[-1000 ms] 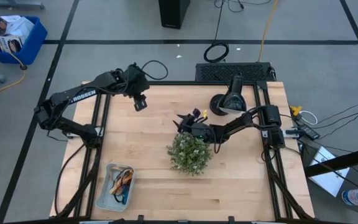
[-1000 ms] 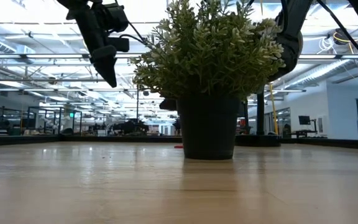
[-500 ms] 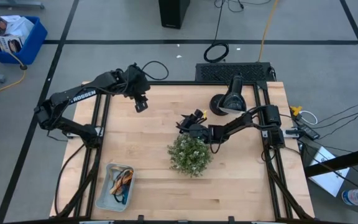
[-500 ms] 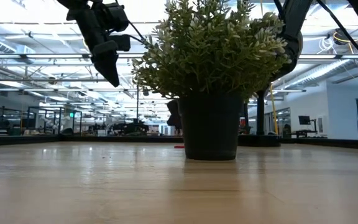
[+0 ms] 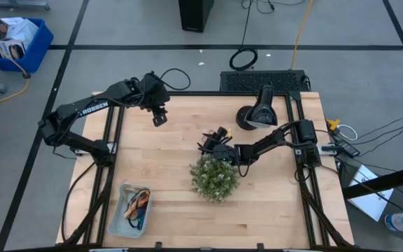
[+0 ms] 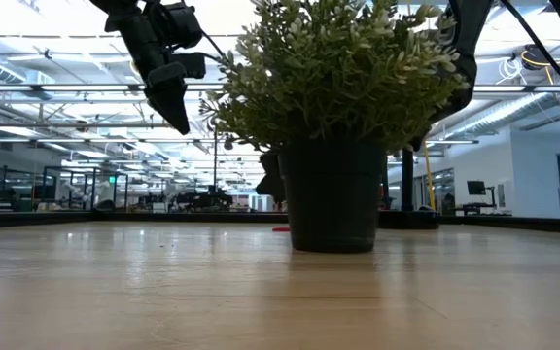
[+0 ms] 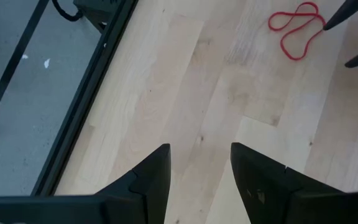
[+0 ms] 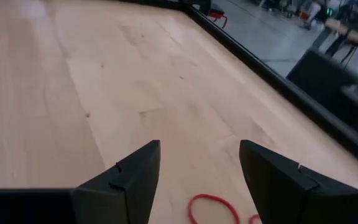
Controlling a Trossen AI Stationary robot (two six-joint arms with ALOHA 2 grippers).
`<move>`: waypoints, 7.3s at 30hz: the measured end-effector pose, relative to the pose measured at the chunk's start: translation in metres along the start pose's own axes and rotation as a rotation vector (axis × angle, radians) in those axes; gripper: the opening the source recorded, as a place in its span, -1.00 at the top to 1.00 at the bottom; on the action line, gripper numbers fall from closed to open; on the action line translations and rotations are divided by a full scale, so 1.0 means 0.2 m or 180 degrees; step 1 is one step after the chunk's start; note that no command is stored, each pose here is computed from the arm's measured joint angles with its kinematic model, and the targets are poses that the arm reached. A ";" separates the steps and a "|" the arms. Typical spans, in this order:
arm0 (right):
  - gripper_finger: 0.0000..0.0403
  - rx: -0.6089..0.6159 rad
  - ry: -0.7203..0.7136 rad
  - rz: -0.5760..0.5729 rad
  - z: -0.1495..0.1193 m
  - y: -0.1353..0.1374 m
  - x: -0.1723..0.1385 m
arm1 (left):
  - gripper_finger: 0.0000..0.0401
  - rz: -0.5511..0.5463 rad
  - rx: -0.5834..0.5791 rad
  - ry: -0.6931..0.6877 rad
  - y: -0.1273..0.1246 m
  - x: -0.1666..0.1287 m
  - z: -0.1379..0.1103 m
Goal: Pick and place rubber bands into bin
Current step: Put the red rubber band into the blue bin
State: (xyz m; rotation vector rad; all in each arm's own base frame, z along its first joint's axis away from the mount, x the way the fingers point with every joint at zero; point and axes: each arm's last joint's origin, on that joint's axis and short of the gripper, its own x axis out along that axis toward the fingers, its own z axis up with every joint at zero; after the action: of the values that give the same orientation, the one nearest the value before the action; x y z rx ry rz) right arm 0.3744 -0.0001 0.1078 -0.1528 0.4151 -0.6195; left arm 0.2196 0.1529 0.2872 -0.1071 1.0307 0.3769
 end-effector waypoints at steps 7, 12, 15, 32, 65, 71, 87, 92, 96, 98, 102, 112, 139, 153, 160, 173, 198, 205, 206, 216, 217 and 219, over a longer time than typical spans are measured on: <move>-0.04 -0.0297 0.0052 -0.0052 -0.01 -0.02 0.01 | 0.13 0.0001 -0.0009 0.0000 0.00 0.00 0.00; -0.02 0.0534 0.0288 -0.0203 -0.05 -0.09 0.06 | 0.13 0.0001 -0.0023 0.0000 0.00 0.00 0.00; -0.02 0.0550 0.0407 -0.0261 -0.07 -0.12 0.07 | 0.13 0.0001 -0.0023 0.0000 0.00 0.00 0.00; 0.15 0.0836 0.0898 -0.0130 -0.14 -0.20 0.12 | 0.13 0.0004 -0.0008 -0.0011 0.00 0.00 0.00; 0.35 0.0862 0.1947 0.0281 -0.25 -0.29 0.10 | 0.13 0.0005 -0.0010 -0.0013 0.00 0.00 0.00; 0.55 0.0804 0.1980 0.0308 -0.26 -0.28 0.09 | 0.13 0.0006 -0.0009 -0.0014 0.00 0.00 0.00; 0.98 0.0810 0.1987 0.0335 -0.26 -0.28 0.09 | 0.13 0.0006 -0.0012 -0.0014 0.00 0.00 0.00; 0.99 0.0761 0.1873 0.0302 -0.23 -0.28 0.08 | 0.13 0.0006 -0.0019 -0.0014 0.00 0.00 0.00; 1.00 0.0593 0.1573 0.0324 -0.14 -0.27 0.05 | 0.13 0.0009 -0.0019 -0.0023 0.00 0.00 0.00; 1.00 0.0537 0.1486 0.0311 -0.10 -0.27 0.03 | 0.13 0.0014 -0.0018 -0.0039 0.00 0.00 0.01; 1.00 0.0438 0.1398 0.0306 -0.04 -0.27 -0.02 | 0.13 0.0027 -0.0012 -0.0091 0.00 0.00 0.01; 1.00 0.0336 0.1094 0.0107 0.06 -0.23 -0.12 | 0.13 0.0053 0.0000 -0.0196 0.00 0.00 0.03; 1.00 -0.0171 -0.0724 -0.0494 0.63 -0.47 -0.41 | 0.13 -0.1555 0.0400 -0.1161 -0.09 -0.03 0.13; 1.00 0.0034 -0.1080 -0.0271 0.68 -0.47 -0.42 | 0.13 -0.1506 0.0912 -0.2139 -0.28 -0.10 0.31; 1.00 0.0054 -0.1222 -0.0050 0.70 -0.46 -0.42 | 0.13 -0.1321 0.0795 -0.2127 -0.35 -0.09 0.33; 1.00 0.0065 -0.1251 -0.0052 0.70 -0.46 -0.43 | 0.13 -0.1321 0.0547 -0.1995 -0.38 0.02 0.36; 1.00 0.0002 -0.1140 -0.0033 0.68 -0.46 -0.42 | 0.95 -0.1372 0.0584 -0.2314 -0.40 -0.01 0.40; 1.00 0.0050 -0.1140 -0.0023 0.68 -0.46 -0.42 | 0.97 -0.1306 0.0520 -0.2289 -0.40 -0.01 0.40; 1.00 0.0087 -0.1135 -0.0014 0.68 -0.45 -0.42 | 0.98 -0.1307 0.0518 -0.2279 -0.40 -0.01 0.39; 0.75 0.0170 -0.1133 0.0003 0.68 -0.45 -0.42 | 0.98 -0.1285 0.0461 -0.2216 -0.38 -0.02 0.38; 0.70 0.0210 -0.1131 0.0004 0.68 -0.45 -0.42 | 0.98 -0.1246 0.0445 -0.2211 -0.37 -0.03 0.38; 0.59 0.0269 -0.1130 0.0009 0.68 -0.45 -0.42 | 0.98 -0.1179 0.0419 -0.2223 -0.35 -0.04 0.38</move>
State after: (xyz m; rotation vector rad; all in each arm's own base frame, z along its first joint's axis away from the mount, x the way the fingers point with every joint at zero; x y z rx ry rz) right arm 0.3216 -0.0215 0.2828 -0.1778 0.0464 -0.5922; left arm 0.3021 0.1045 0.3271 -0.0395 0.3286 -0.0057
